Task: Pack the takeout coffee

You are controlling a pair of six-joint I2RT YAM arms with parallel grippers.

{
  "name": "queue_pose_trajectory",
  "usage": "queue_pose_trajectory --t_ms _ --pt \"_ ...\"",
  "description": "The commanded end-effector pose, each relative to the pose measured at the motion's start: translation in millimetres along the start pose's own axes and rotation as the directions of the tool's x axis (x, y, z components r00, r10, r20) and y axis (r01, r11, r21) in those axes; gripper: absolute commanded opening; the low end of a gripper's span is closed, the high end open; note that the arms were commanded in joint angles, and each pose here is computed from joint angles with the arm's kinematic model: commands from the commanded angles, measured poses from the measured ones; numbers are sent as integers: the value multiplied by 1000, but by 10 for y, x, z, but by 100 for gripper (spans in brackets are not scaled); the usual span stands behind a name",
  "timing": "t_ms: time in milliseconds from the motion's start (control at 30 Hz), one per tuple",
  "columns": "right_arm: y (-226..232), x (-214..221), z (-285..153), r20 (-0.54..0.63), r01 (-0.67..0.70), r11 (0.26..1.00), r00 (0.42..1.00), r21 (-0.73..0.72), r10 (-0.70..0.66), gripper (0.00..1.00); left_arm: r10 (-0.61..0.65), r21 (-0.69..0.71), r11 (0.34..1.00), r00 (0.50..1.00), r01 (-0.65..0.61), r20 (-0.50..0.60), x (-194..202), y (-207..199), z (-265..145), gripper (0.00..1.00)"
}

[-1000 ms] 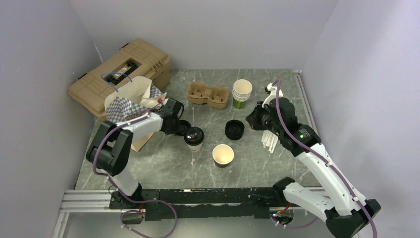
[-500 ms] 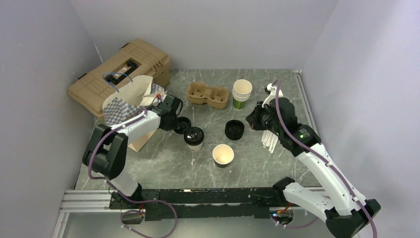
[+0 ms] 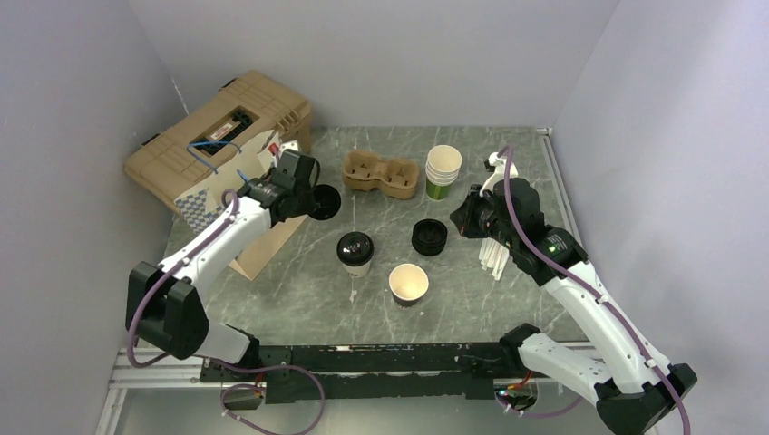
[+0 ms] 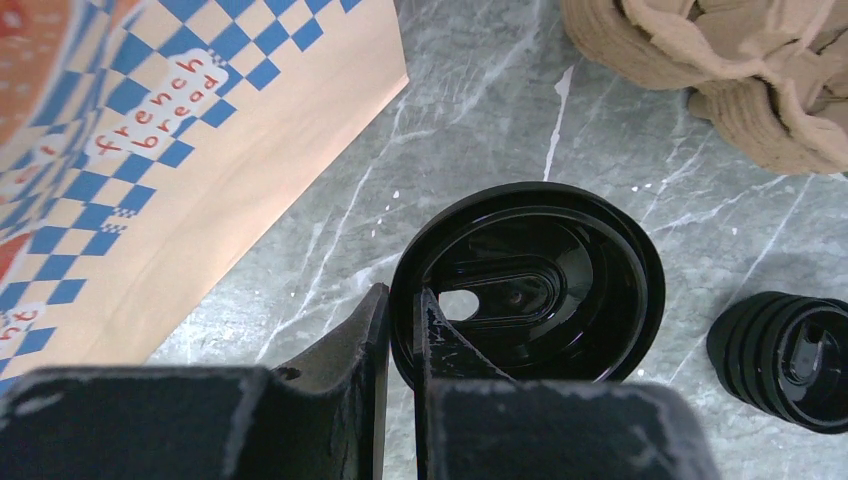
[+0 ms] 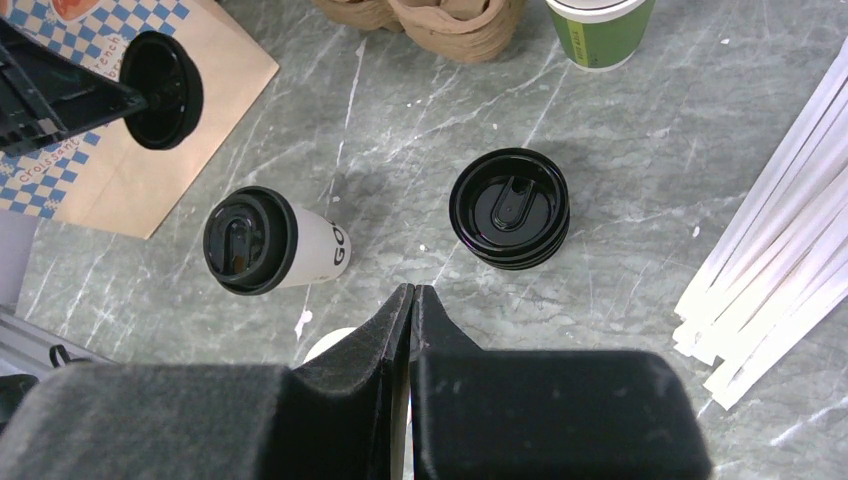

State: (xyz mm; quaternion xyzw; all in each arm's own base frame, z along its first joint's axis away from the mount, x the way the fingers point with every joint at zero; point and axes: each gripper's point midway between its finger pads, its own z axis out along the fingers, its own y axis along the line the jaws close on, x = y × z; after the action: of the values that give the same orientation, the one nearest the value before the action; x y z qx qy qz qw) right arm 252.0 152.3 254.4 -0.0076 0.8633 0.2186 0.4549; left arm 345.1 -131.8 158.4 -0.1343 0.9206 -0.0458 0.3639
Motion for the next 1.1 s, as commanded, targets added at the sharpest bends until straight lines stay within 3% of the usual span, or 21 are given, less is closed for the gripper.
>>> queue_pose_trajectory --t_ms 0,267,500,733,1067 --pt "126 -215 -60 58 16 999 998 -39 -14 7 27 27 999 997 -29 66 -275 -15 -307 0" --pt "303 -255 -183 63 27 991 998 -133 -19 8 81 174 980 989 -102 122 -526 -213 -765 0" --pt "620 -264 -383 69 42 949 997 -312 -22 11 95 405 902 984 -149 150 -618 -505 -1378 0" --pt "1004 -383 -692 100 14 861 994 -509 43 23 86 658 733 982 -175 166 -644 -836 -2111 0" --pt "1543 -671 -1287 114 -57 629 967 -775 228 61 30 900 409 988 -151 152 -521 -1128 -2941 0"
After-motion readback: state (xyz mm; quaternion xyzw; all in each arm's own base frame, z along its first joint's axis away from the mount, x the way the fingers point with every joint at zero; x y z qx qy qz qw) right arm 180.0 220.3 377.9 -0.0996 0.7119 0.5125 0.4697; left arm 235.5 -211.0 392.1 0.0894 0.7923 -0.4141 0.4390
